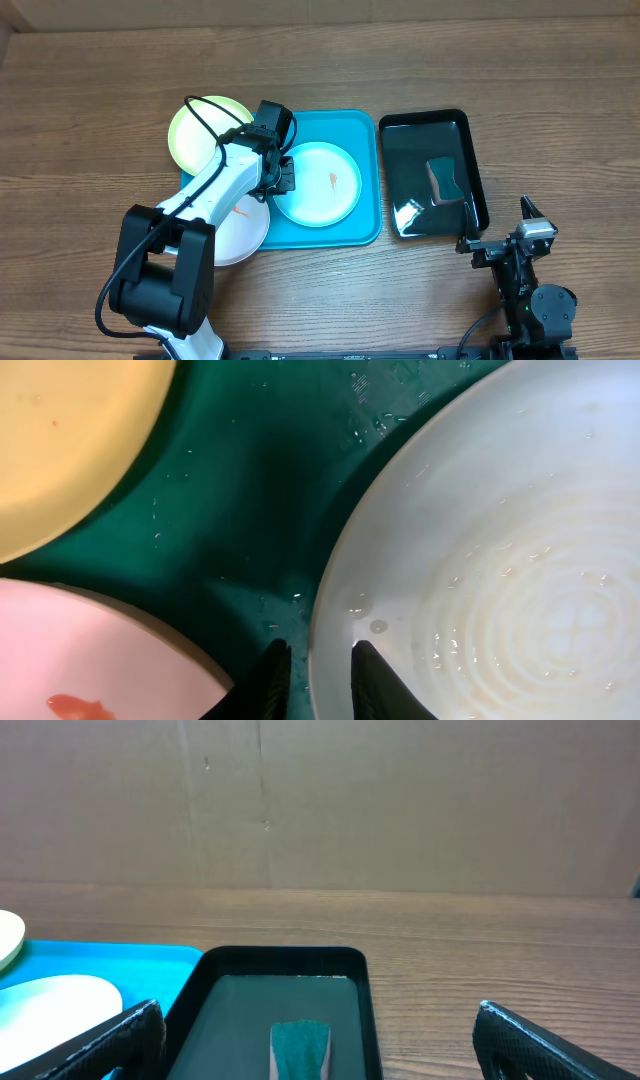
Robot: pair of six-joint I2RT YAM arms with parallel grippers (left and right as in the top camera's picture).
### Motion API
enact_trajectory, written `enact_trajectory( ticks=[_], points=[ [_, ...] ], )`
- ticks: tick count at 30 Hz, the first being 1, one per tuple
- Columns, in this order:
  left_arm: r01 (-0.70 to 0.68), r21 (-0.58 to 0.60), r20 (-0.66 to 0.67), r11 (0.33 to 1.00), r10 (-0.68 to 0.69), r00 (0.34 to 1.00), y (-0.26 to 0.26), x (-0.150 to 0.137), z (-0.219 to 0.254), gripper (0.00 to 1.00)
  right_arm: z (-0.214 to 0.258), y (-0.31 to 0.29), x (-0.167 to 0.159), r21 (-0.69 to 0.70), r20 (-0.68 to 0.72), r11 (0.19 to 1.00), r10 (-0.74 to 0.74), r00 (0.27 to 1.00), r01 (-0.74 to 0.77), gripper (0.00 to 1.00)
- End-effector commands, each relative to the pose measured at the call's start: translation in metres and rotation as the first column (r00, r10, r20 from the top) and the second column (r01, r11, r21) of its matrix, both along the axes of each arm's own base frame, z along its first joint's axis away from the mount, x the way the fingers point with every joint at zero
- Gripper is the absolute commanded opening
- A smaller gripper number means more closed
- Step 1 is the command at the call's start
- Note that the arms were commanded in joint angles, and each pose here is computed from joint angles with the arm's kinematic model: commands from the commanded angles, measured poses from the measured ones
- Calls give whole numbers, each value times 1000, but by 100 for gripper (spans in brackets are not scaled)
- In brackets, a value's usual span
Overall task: Clean dirty plates on tray and stack at the side
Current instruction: 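Grip the light-blue plate rim with the left gripper and hold it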
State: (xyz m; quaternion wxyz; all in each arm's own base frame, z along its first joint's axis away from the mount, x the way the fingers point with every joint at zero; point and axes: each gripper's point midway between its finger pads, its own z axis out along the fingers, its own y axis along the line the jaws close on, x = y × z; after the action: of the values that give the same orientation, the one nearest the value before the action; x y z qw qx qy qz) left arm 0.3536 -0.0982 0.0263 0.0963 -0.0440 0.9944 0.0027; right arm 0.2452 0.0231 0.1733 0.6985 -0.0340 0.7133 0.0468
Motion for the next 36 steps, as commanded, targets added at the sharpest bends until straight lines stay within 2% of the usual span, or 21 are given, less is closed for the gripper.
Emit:
enact_trajectory(
  ticks=[1,10,36],
  points=[
    [20,35,-16,999,-19,1000,4,-2,-8,23,-2,0,0,8,0,1000,3,1000,-3,100],
    [23,21,-48,1000,-22,999,2,-8,-15,22,-2,0,0,8,0,1000,3,1000,-3,100],
    [23,14,-21,1000,-23,1000,0,-2,-14,24,-2,0,0,8,0,1000,3,1000,-3,100]
  ],
)
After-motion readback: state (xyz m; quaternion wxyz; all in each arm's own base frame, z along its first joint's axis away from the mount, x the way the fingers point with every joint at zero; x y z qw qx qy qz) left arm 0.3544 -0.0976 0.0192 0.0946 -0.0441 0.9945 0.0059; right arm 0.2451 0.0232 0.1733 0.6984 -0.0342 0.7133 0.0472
